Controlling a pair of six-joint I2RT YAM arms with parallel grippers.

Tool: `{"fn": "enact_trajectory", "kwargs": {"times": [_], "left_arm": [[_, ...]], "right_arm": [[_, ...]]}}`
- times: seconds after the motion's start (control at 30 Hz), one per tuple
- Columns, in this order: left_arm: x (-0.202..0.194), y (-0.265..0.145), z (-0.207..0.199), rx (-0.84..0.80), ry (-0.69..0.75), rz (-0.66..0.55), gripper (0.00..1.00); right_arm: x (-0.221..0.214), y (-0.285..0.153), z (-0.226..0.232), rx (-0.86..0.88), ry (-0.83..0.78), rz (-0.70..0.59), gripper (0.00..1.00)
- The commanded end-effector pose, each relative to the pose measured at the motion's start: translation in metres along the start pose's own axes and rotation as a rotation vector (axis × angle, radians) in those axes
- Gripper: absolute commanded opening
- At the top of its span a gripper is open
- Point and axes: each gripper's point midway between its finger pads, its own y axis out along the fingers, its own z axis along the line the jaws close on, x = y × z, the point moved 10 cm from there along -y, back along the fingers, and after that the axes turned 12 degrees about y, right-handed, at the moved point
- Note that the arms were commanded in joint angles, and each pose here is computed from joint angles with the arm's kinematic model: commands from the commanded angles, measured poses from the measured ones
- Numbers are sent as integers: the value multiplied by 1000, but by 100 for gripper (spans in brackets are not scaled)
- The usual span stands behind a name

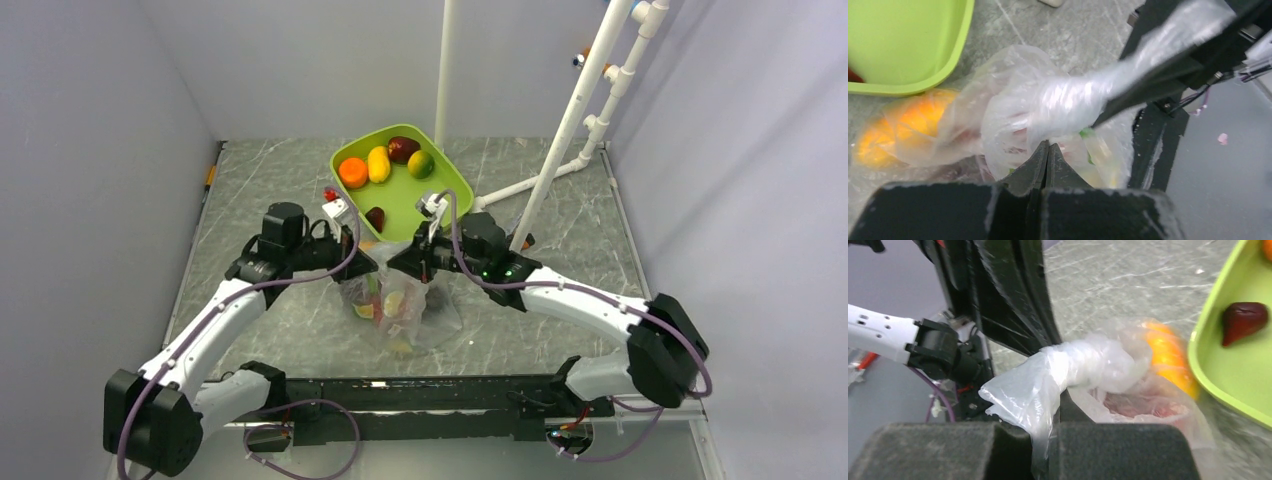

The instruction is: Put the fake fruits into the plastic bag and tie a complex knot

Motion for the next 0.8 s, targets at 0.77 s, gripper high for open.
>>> {"fn": "enact_trajectory", "kwargs": {"times": [0.77], "left_arm": [[-7, 62, 5, -272, -510, -136, 0]], "right_arm": [[-9, -21, 41, 153, -346, 70, 17]]}}
